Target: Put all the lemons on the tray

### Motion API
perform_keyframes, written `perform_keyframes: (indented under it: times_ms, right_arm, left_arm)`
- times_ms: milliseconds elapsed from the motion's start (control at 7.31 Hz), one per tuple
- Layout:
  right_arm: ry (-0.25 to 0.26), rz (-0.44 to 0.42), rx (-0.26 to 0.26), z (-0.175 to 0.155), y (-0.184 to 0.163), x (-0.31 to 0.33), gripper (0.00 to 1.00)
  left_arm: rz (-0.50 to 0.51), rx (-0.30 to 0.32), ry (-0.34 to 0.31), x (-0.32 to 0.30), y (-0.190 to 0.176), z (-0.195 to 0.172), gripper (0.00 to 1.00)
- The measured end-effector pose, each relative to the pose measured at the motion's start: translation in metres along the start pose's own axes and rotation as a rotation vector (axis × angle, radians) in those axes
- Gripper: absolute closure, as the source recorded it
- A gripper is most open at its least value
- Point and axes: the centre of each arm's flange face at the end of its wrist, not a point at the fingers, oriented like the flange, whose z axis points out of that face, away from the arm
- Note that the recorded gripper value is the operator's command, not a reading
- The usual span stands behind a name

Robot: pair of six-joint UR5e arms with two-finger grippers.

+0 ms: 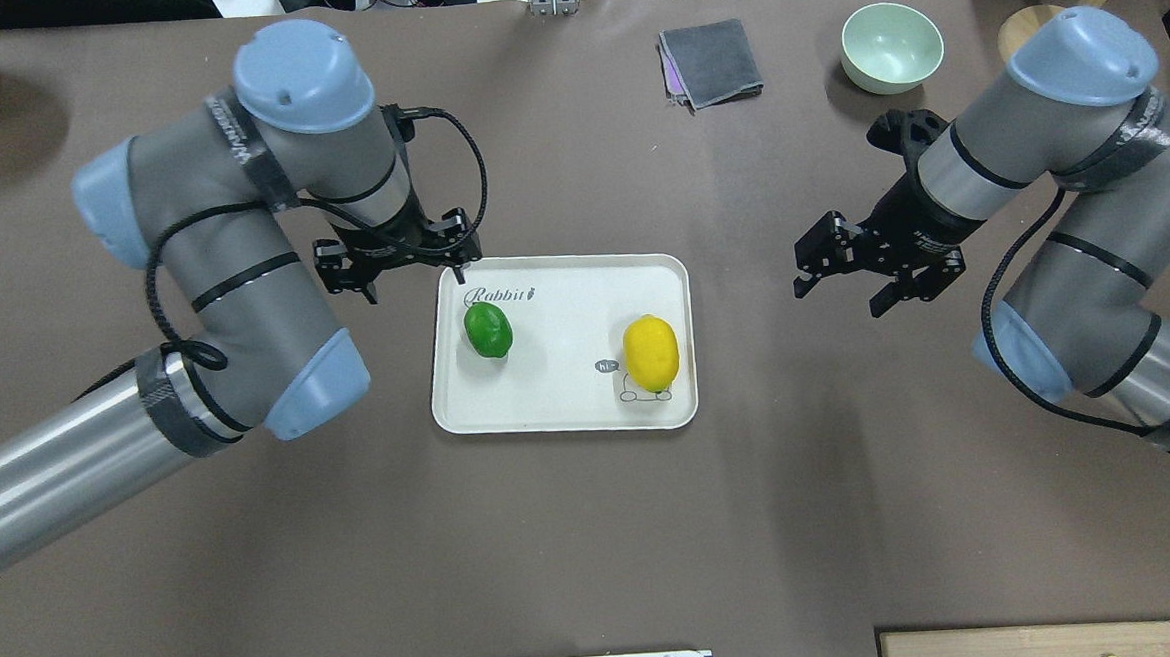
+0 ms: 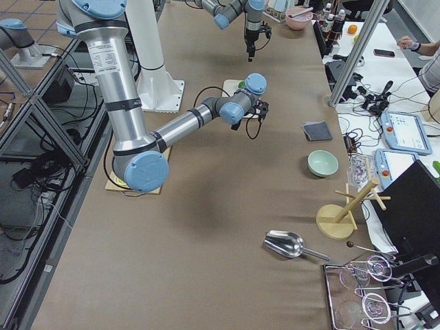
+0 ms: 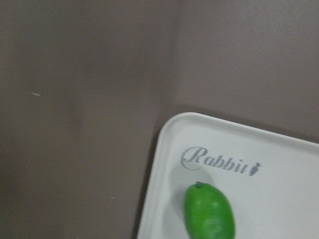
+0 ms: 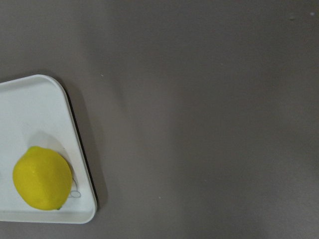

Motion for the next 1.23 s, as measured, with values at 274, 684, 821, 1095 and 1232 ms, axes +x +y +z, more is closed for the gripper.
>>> perform_keyframes:
  times_ms: [274,684,821,1095,1232]
  right_arm:
    - [0.014,-0.041,-0.002,-0.019,0.02,0.054,0.04]
    - [0.044,-0.197,0.022,-0.045,0.04,0.125,0.04]
    - [0.071,-0.287,0.041,-0.048,0.039,0.141,0.04]
    - [0.17,-0.44,0.105,-0.058,0.033,0.18,0.04]
    - [0.217,-0.456,0.131,-0.064,0.031,0.2,0.01]
  left_arm:
    - [0.081,-0.023,-0.034,-0.123,-0.036,-0.01,0.02]
    - [0.138,-0.052,-0.116,-0.342,-0.068,-0.019,0.02]
    - [0.138,-0.053,-0.127,-0.409,-0.075,-0.031,0.02]
    - [0.114,-0.061,-0.107,-0.518,-0.06,-0.054,0.02]
    - [0.12,-0.068,-0.097,-0.557,-0.05,-0.068,0.02]
